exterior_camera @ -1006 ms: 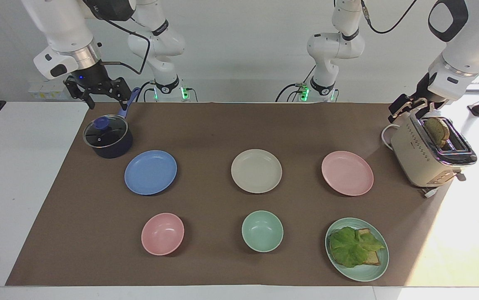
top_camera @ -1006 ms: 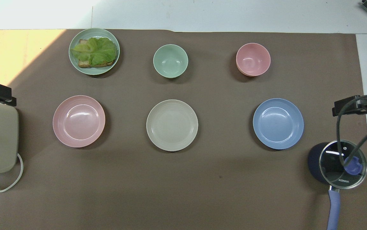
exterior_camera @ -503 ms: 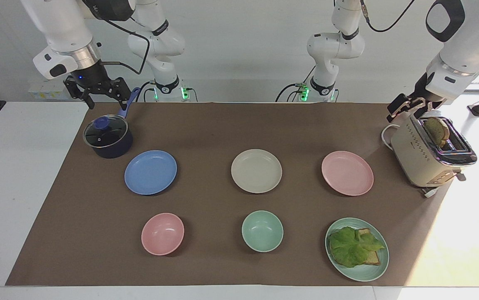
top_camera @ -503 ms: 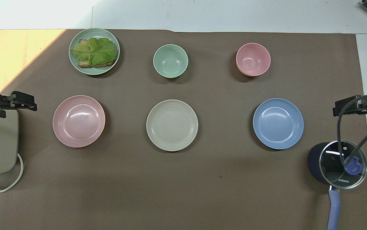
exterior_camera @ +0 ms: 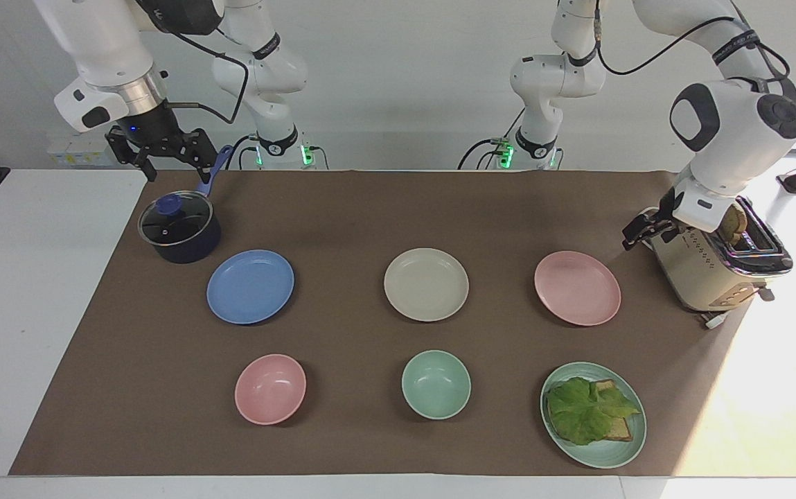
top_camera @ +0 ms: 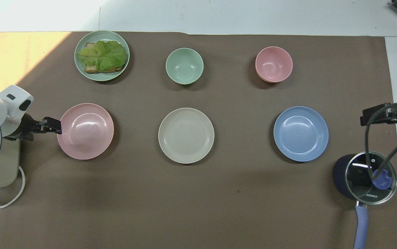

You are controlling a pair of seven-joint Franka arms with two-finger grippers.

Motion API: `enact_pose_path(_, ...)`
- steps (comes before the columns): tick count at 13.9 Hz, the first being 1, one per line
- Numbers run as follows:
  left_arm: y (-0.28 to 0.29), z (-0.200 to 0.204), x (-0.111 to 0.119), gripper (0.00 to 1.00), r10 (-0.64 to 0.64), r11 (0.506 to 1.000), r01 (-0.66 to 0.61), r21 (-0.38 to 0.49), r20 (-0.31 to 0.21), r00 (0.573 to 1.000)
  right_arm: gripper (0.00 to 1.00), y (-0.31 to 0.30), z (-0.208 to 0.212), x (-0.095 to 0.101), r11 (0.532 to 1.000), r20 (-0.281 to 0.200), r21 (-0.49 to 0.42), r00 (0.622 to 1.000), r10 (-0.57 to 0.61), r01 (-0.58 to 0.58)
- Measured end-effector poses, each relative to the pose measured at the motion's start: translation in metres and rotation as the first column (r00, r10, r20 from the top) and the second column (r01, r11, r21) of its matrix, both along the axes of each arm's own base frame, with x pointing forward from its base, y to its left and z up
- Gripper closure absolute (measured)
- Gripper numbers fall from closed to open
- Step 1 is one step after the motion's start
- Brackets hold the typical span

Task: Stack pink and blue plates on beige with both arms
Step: 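Reach the left gripper to the pink plate rim and grasp it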

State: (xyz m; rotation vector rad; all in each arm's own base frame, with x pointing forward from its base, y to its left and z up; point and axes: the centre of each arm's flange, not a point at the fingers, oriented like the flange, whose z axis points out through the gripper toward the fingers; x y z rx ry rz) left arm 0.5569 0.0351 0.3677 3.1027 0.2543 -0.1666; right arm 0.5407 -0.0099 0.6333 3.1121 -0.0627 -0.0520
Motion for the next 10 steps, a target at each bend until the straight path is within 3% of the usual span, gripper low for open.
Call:
enact_pose_path(6, -0.003, -0.061, -0.016, 0.0, -0.051, 0.999, 0.051, 0.002, -0.024, 0.998, 0.0, 0.0, 0.0, 0.0, 1.0, 0.0, 0.0, 1.0, 0.0, 0.0)
enact_pose_path(10, -0.003, -0.066, -0.02, 0.04, -0.054, 0.999, 0.054, 0.0, -0.034, 0.998, 0.0, 0.0, 0.0, 0.0, 1.0, 0.0, 0.0, 1.0, 0.0, 0.0)
